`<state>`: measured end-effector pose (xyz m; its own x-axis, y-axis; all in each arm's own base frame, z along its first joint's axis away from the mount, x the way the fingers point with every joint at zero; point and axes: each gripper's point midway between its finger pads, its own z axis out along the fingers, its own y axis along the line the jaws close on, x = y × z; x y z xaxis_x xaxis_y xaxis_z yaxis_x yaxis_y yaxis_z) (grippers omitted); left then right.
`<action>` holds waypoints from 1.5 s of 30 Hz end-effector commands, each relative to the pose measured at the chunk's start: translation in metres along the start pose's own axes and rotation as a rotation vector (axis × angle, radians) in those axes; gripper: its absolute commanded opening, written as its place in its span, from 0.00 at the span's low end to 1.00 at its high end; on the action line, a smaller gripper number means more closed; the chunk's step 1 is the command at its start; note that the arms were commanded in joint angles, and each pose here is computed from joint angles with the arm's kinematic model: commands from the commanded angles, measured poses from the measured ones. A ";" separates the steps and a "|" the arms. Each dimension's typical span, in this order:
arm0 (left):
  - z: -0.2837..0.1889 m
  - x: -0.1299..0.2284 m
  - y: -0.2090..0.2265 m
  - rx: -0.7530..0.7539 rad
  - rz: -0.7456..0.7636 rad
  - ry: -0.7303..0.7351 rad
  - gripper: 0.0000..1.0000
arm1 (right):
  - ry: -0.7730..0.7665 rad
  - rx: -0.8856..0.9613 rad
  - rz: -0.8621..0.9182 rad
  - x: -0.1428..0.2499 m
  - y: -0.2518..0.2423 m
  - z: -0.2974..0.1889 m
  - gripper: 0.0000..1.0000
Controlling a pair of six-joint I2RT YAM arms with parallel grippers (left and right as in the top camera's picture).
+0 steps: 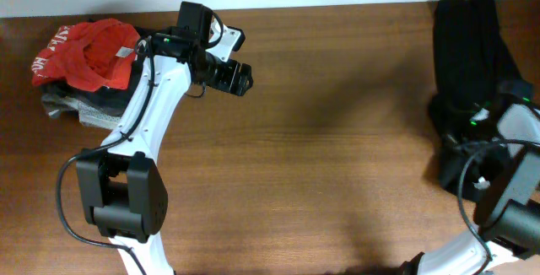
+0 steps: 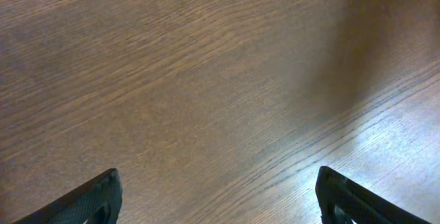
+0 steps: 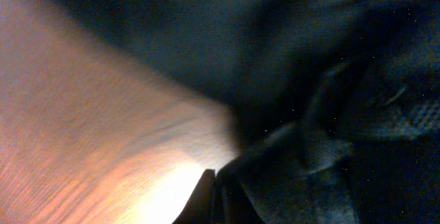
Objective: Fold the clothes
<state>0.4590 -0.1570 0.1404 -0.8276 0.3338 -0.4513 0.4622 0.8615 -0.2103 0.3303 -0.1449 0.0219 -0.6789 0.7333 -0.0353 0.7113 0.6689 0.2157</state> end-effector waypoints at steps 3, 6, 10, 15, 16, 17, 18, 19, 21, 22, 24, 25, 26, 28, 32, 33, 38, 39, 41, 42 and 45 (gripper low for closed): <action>-0.020 -0.018 0.024 -0.049 -0.033 -0.055 0.89 | 0.042 -0.155 -0.319 0.042 0.108 0.011 0.04; -0.041 -0.026 0.043 -0.075 -0.065 -0.085 0.89 | 0.036 -0.219 -0.443 0.065 0.165 0.005 0.04; -0.074 -0.035 0.073 -0.119 -0.113 -0.137 0.89 | 0.002 -0.295 -0.601 0.102 0.238 -0.012 0.04; -0.105 -0.038 0.109 -0.170 -0.169 -0.190 0.89 | -0.036 -0.422 -0.690 0.157 0.312 -0.027 0.04; -0.109 -0.037 0.116 -0.180 -0.181 -0.198 0.89 | -0.039 -0.449 -0.700 0.169 0.324 -0.028 0.04; -0.112 -0.035 0.123 -0.187 -0.192 -0.201 0.89 | -0.043 -0.476 -0.715 0.181 0.335 -0.030 0.04; -0.115 -0.033 0.128 -0.194 -0.203 -0.203 0.89 | -0.045 -0.498 -0.725 0.191 0.343 -0.032 0.04; -0.117 -0.031 0.134 -0.200 -0.214 -0.204 0.89 | -0.045 -0.522 -0.738 0.203 0.352 -0.034 0.04; -0.121 -0.027 0.143 -0.211 -0.233 -0.206 0.89 | -0.045 -0.561 -0.778 0.224 0.366 -0.038 0.04; -0.122 -0.026 0.146 -0.214 -0.238 -0.207 0.89 | -0.043 -0.574 -0.798 0.234 0.370 -0.039 0.04; -0.125 -0.024 0.152 -0.222 -0.249 -0.212 0.89 | -0.034 -0.596 -0.839 0.255 0.377 -0.041 0.04; -0.126 -0.023 0.155 -0.227 -0.254 -0.215 0.89 | -0.018 -0.612 -0.864 0.268 0.381 -0.043 0.04; -0.127 -0.023 0.157 -0.229 -0.255 -0.218 0.89 | -0.013 -0.621 -0.878 0.273 0.382 -0.044 0.04; -0.128 -0.024 0.159 -0.232 -0.255 -0.223 0.89 | 0.000 -0.649 -0.938 0.288 0.386 -0.049 0.04; -0.129 -0.026 0.159 -0.235 -0.251 -0.233 0.89 | -0.011 -0.664 -1.037 0.298 0.391 -0.072 0.04; -0.129 -0.027 0.159 -0.235 -0.250 -0.235 0.89 | -0.019 -0.664 -1.057 0.297 0.392 -0.079 0.04; -0.130 -0.029 0.160 -0.238 -0.246 -0.244 0.89 | -0.094 -0.630 -1.189 0.288 0.394 -0.133 0.13; -0.130 -0.029 0.160 -0.238 -0.247 -0.245 0.89 | -0.119 -0.606 -1.210 0.284 0.393 -0.141 0.19; -0.130 -0.029 0.160 -0.238 -0.247 -0.245 0.89 | -0.194 -0.522 -1.237 0.268 0.388 -0.160 0.50; -0.130 -0.029 0.160 -0.238 -0.247 -0.244 0.89 | -0.238 -0.469 -1.229 0.255 0.384 -0.168 0.62; -0.129 -0.028 0.160 -0.236 -0.248 -0.242 0.89 | -0.345 -0.323 -1.160 0.212 0.369 -0.184 0.78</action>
<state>0.5129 0.0190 0.2285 -0.7974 0.0379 -0.6023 0.1553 0.9773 -0.1441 0.3913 0.2819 0.2401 -0.8176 -0.2519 -0.5177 -0.4469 0.8446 0.2947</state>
